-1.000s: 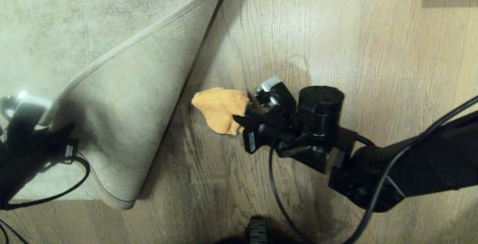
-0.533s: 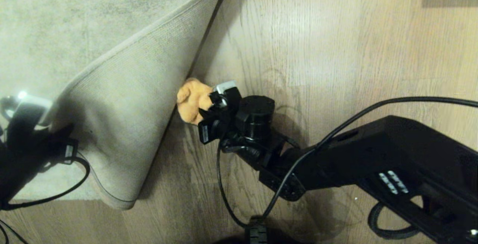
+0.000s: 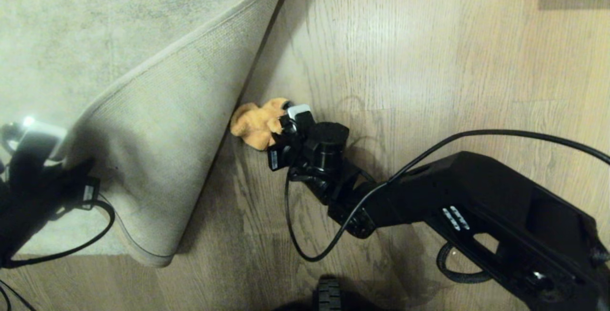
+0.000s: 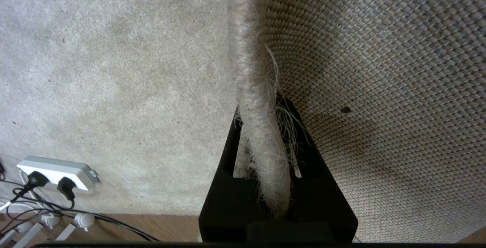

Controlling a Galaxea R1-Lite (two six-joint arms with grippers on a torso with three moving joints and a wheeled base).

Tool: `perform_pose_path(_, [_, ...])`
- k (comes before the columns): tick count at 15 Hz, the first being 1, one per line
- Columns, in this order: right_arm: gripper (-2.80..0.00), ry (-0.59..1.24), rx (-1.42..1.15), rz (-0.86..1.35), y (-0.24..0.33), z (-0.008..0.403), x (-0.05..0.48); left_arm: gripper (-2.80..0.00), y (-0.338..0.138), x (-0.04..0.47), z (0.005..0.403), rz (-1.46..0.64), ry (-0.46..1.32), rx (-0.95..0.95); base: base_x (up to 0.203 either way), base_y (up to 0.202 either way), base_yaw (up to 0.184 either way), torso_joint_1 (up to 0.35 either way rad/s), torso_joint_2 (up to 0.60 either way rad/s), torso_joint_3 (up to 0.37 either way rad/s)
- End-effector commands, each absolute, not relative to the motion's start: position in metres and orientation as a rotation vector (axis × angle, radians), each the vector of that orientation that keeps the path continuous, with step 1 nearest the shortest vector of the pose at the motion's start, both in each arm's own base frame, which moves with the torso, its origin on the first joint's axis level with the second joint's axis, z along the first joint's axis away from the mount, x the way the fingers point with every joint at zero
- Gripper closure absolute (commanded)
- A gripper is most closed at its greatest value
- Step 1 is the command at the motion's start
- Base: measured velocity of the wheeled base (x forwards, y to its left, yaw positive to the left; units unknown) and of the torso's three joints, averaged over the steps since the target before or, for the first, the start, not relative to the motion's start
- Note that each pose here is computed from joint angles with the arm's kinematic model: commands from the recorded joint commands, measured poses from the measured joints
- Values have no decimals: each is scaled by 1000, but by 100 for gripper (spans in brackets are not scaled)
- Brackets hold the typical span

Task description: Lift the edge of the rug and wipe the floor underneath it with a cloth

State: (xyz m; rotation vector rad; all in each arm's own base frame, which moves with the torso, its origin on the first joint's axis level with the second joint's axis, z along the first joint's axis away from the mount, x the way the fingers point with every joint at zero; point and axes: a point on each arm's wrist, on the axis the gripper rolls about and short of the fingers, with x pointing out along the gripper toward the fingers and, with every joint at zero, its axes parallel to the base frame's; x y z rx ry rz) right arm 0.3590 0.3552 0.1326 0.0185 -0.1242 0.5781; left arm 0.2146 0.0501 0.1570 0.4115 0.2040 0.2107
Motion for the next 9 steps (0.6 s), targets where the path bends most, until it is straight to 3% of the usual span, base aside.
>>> perform_pose_path(1, [0, -163, 9, 504, 329, 147, 379, 0, 50, 213, 156, 210, 206, 414, 0, 0, 0, 0, 0, 0])
perform_pose_path(9, [0, -257, 16, 416, 281, 219, 380, 0, 49, 211, 151, 203, 223, 415, 0, 0, 0, 0, 0, 0])
